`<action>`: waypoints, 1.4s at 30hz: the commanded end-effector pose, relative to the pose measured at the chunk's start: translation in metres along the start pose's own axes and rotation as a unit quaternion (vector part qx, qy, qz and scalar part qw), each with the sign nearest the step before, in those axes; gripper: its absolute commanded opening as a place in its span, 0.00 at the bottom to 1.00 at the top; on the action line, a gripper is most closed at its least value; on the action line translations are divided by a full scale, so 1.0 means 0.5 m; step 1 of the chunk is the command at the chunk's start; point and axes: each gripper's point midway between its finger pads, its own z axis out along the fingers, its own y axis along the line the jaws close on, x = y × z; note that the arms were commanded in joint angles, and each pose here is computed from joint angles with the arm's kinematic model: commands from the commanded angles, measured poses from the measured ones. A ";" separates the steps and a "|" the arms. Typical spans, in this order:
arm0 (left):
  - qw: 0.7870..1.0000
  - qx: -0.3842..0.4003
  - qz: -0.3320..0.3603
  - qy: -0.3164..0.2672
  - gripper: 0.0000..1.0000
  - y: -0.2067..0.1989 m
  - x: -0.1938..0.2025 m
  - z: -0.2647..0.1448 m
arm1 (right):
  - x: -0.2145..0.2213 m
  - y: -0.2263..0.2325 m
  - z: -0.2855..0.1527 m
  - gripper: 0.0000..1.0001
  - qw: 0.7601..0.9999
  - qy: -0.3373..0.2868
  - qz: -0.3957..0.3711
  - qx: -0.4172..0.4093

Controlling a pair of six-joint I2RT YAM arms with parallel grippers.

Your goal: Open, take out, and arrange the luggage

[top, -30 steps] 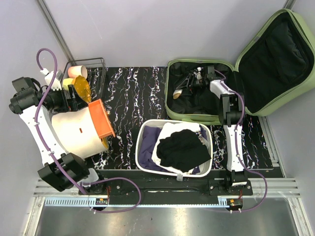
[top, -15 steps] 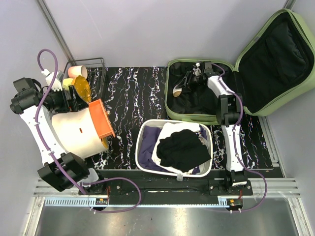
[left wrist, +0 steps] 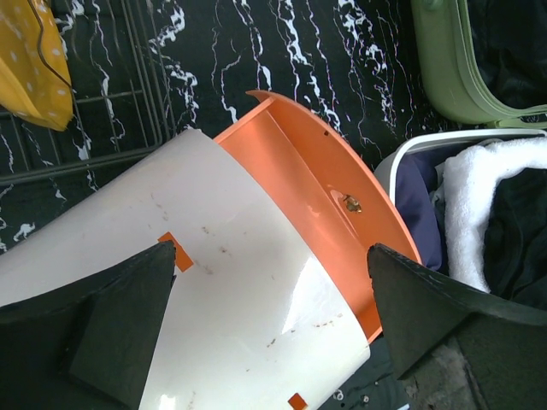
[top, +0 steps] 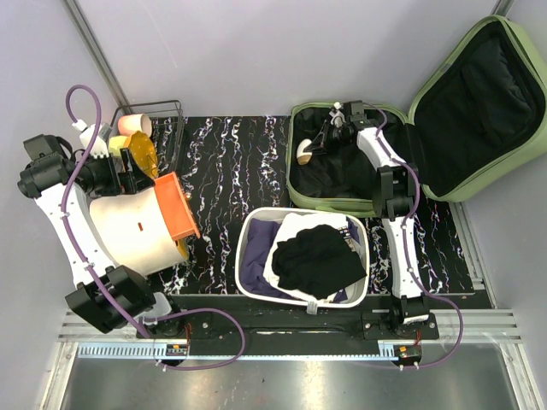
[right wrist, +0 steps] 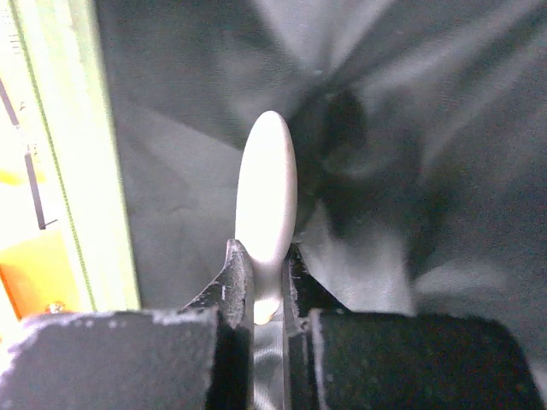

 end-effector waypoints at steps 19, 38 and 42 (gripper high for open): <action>0.995 0.046 0.054 -0.071 0.99 -0.077 -0.055 -0.034 | 0.319 0.869 -0.260 0.00 0.732 -0.122 -0.605 -0.288; 0.993 0.094 0.047 -0.060 0.99 -0.123 -0.048 -0.052 | 0.444 0.903 -0.230 0.00 0.198 -0.354 -0.887 -0.220; 0.993 0.093 0.042 -0.066 0.99 -0.123 -0.056 -0.052 | 0.483 0.929 -0.214 0.00 0.126 -0.378 -0.887 -0.232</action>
